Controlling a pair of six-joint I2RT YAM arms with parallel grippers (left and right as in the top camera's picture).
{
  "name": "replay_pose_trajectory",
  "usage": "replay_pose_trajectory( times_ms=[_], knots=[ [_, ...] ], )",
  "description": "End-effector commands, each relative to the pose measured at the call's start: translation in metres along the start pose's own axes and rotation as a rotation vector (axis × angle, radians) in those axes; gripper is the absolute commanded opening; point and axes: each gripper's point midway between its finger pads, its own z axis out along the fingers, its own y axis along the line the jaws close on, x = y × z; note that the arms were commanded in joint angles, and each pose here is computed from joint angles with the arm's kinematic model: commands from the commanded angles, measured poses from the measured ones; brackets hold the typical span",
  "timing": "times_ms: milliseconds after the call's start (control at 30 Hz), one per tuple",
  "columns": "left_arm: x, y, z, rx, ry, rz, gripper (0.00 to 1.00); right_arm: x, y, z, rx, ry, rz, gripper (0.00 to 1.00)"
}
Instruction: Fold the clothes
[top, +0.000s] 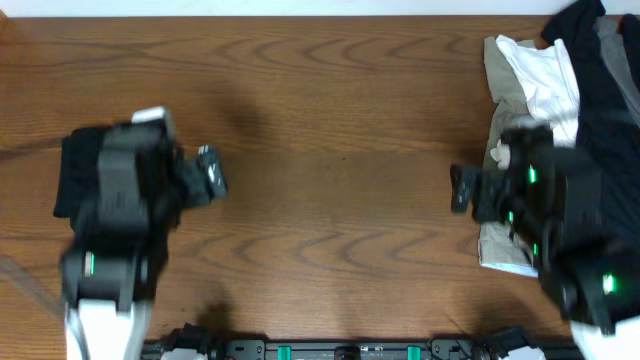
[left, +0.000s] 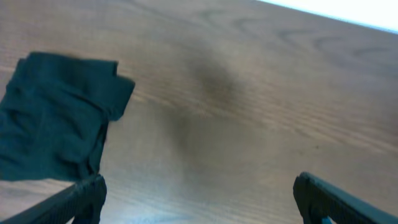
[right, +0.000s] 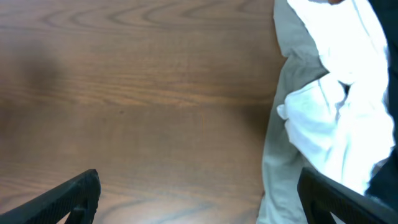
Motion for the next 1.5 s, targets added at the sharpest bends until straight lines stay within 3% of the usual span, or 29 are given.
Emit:
replay_pose_trajectory(
  times_ms=[0,133,467,867,1067,1233,1467],
  knots=[
    [0.024,0.004,-0.007,0.030,-0.056,-0.017,0.98,0.028,-0.012,-0.002,0.037,-0.027,0.057,0.99],
    [0.038,0.010,-0.020,0.048,-0.116,-0.022,0.98,0.055,-0.019,0.001,0.029,-0.039,0.127,0.99],
    [0.077,0.021,-0.026,0.010,0.013,-0.011,0.98,0.116,-0.034,0.011,0.096,0.165,0.101,0.99],
    [0.078,0.022,-0.026,0.008,0.017,-0.011,0.98,0.134,-0.042,0.004,0.125,0.219,0.105,0.99],
    [0.078,0.022,-0.026,0.009,0.017,-0.010,0.98,0.136,-0.051,-0.010,0.122,0.145,0.180,0.99],
    [0.078,0.022,-0.026,0.009,0.017,-0.010,0.98,0.126,-0.061,-0.030,0.129,-0.014,0.220,0.99],
    [0.078,0.022,-0.026,0.008,0.017,-0.011,0.98,0.099,-0.061,-0.058,0.102,-0.277,0.140,0.99]
  ],
)
